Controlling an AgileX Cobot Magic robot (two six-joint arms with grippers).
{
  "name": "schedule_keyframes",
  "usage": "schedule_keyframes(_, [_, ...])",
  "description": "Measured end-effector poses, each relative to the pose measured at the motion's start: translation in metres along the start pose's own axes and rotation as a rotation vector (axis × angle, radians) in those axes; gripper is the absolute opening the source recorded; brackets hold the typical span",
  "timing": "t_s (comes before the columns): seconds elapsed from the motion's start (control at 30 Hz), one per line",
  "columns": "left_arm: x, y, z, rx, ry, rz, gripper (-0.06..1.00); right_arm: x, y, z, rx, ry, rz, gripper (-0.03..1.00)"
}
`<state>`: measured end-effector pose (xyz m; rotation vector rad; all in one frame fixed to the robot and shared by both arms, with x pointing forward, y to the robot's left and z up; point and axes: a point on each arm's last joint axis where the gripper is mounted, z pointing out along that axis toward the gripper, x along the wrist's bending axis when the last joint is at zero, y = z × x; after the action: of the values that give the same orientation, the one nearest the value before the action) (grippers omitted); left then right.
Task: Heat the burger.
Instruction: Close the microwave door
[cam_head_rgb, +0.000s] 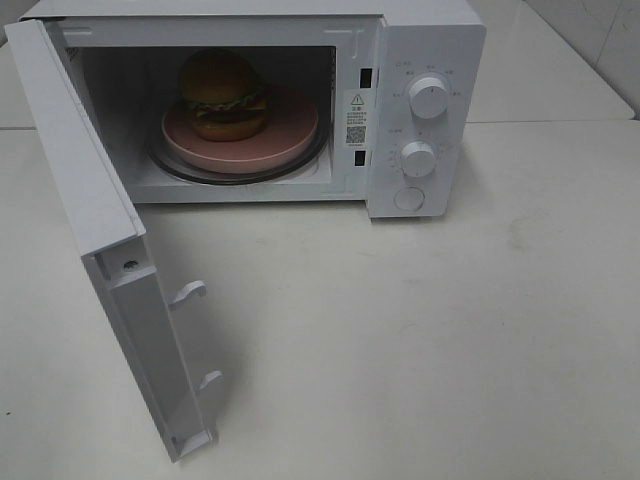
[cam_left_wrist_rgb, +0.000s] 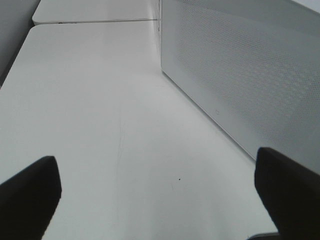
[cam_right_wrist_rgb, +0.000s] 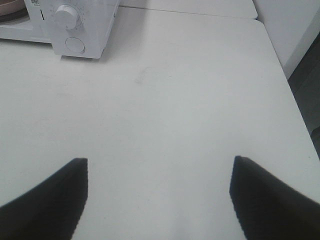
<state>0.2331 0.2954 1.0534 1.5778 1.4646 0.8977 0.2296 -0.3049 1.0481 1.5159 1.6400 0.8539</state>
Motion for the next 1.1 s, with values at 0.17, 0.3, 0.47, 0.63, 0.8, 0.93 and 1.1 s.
schedule_keyframes(0.17, [0.0, 0.0, 0.0, 0.0, 0.0, 0.0, 0.99, 0.0, 0.0, 0.0, 0.0, 0.0, 0.0, 0.75])
schedule_keyframes(0.3, [0.0, 0.0, 0.0, 0.0, 0.0, 0.0, 0.99, 0.0, 0.0, 0.0, 0.0, 0.0, 0.0, 0.75])
schedule_keyframes(0.47, [0.0, 0.0, 0.0, 0.0, 0.0, 0.0, 0.99, 0.0, 0.0, 0.0, 0.0, 0.0, 0.0, 0.75])
schedule_keyframes(0.63, [0.0, 0.0, 0.0, 0.0, 0.0, 0.0, 0.99, 0.0, 0.0, 0.0, 0.0, 0.0, 0.0, 0.75])
schedule_keyframes(0.8, [0.0, 0.0, 0.0, 0.0, 0.0, 0.0, 0.99, 0.0, 0.0, 0.0, 0.0, 0.0, 0.0, 0.75])
schedule_keyframes(0.93, [0.0, 0.0, 0.0, 0.0, 0.0, 0.0, 0.99, 0.0, 0.0, 0.0, 0.0, 0.0, 0.0, 0.75])
schedule_keyframes(1.1, [0.0, 0.0, 0.0, 0.0, 0.0, 0.0, 0.99, 0.0, 0.0, 0.0, 0.0, 0.0, 0.0, 0.75])
